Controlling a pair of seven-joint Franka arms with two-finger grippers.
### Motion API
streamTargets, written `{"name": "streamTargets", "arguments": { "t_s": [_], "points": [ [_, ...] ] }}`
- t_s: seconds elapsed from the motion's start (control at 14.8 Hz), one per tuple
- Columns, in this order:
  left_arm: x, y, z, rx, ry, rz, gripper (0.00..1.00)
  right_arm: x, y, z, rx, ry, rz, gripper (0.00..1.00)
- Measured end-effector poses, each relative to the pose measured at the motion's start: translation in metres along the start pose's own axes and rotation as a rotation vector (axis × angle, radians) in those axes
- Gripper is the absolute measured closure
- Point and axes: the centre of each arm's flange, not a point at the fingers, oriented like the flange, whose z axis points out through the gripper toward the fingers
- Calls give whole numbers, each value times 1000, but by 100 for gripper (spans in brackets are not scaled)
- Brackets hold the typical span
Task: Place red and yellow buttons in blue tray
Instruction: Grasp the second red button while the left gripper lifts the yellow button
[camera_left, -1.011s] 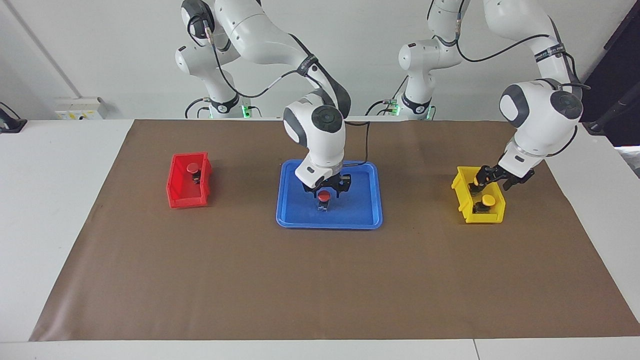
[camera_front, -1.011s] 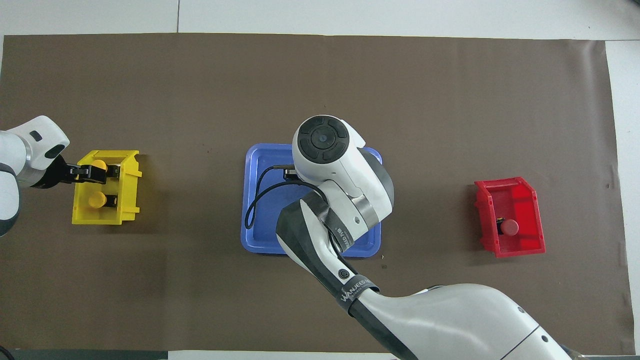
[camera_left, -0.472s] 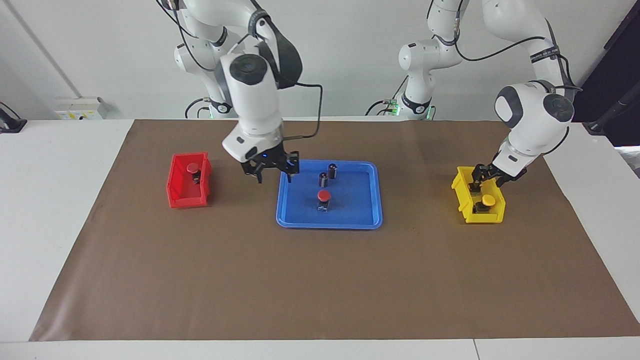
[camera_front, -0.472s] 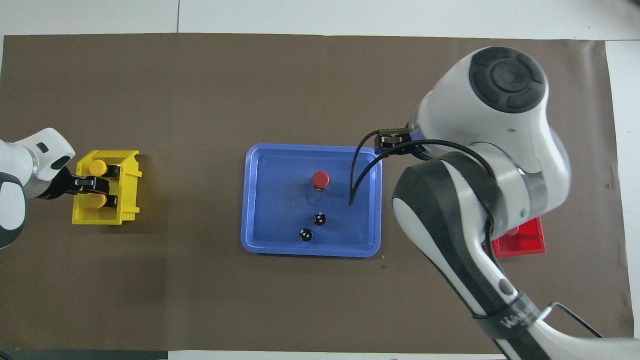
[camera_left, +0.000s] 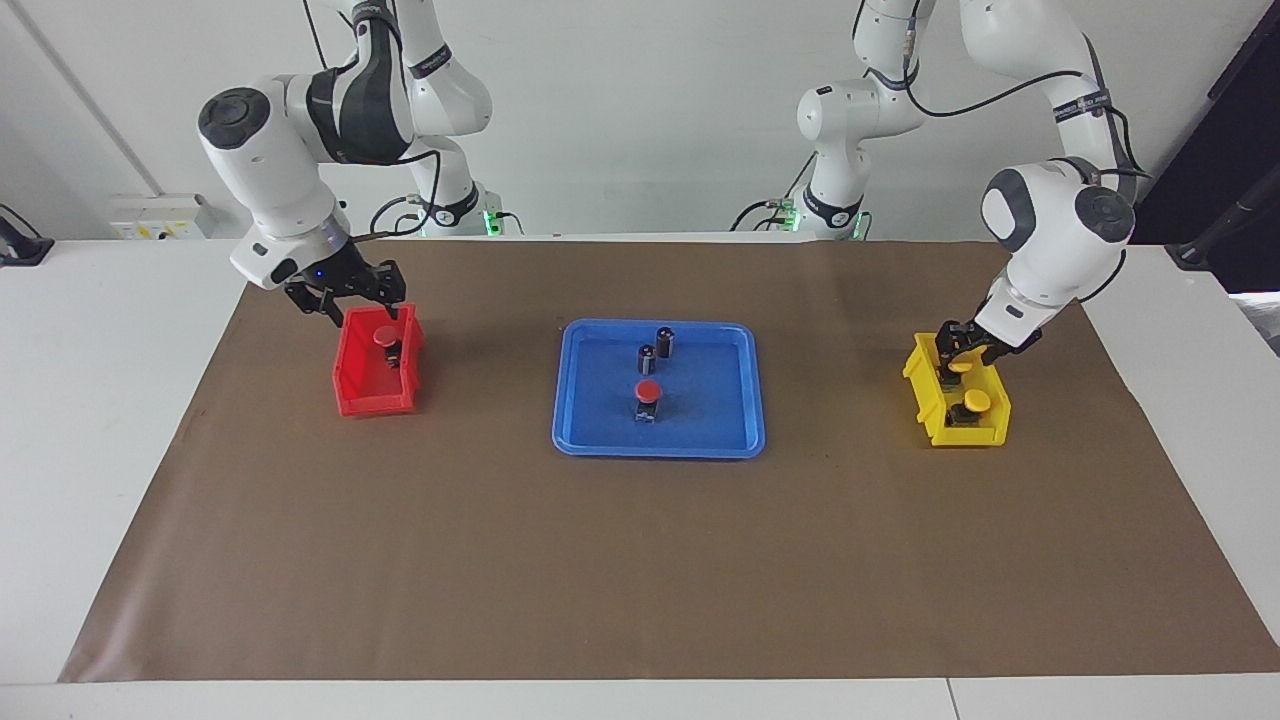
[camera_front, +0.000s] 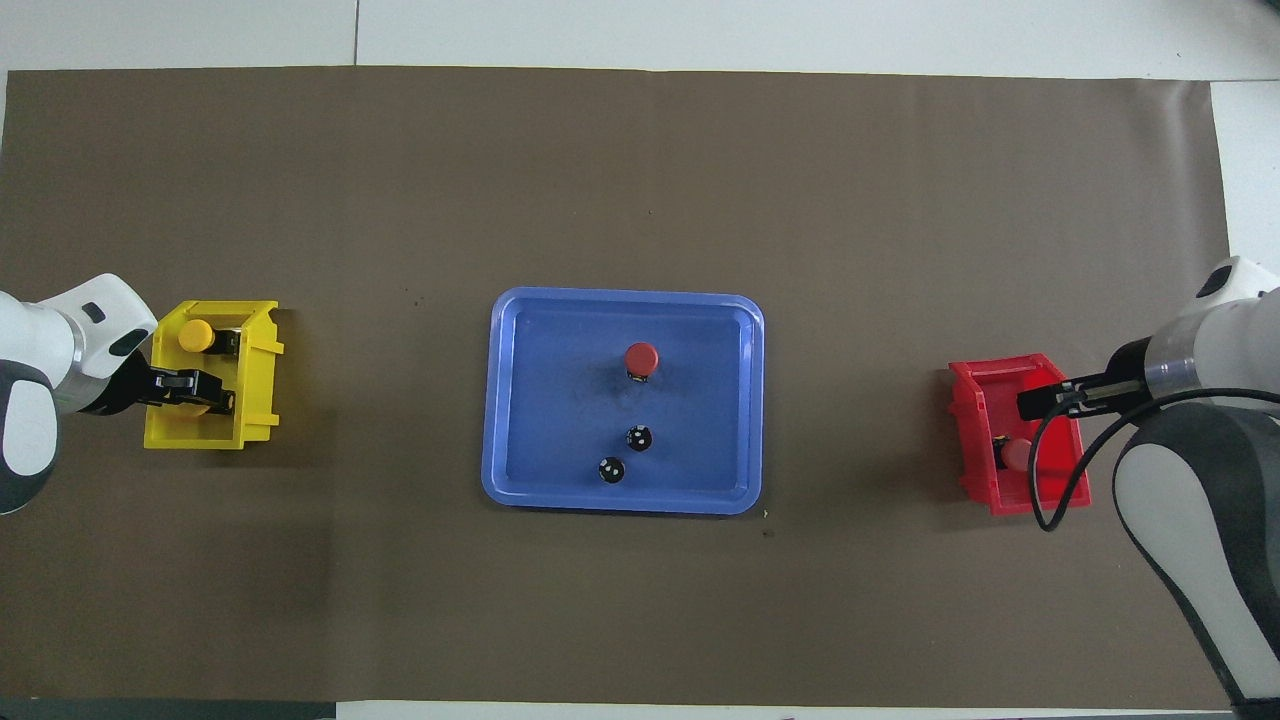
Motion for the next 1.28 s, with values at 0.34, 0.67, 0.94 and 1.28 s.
{"name": "streamTargets", "arguments": {
  "t_s": [0.34, 0.67, 0.94, 1.28],
  "points": [
    [-3, 3, 5, -1, -11, 0, 36, -28, 18, 54, 4, -13, -16, 24],
    [-3, 5, 4, -1, -10, -2, 59, -29, 11, 68, -5, 18, -20, 26],
    [2, 3, -11, 1, 1, -3, 59, -27, 11, 76, -6, 26, -12, 26],
    [15, 44, -130, 4, -35, -38, 59, -24, -2, 82, -3, 14, -38, 28]
  ]
}}
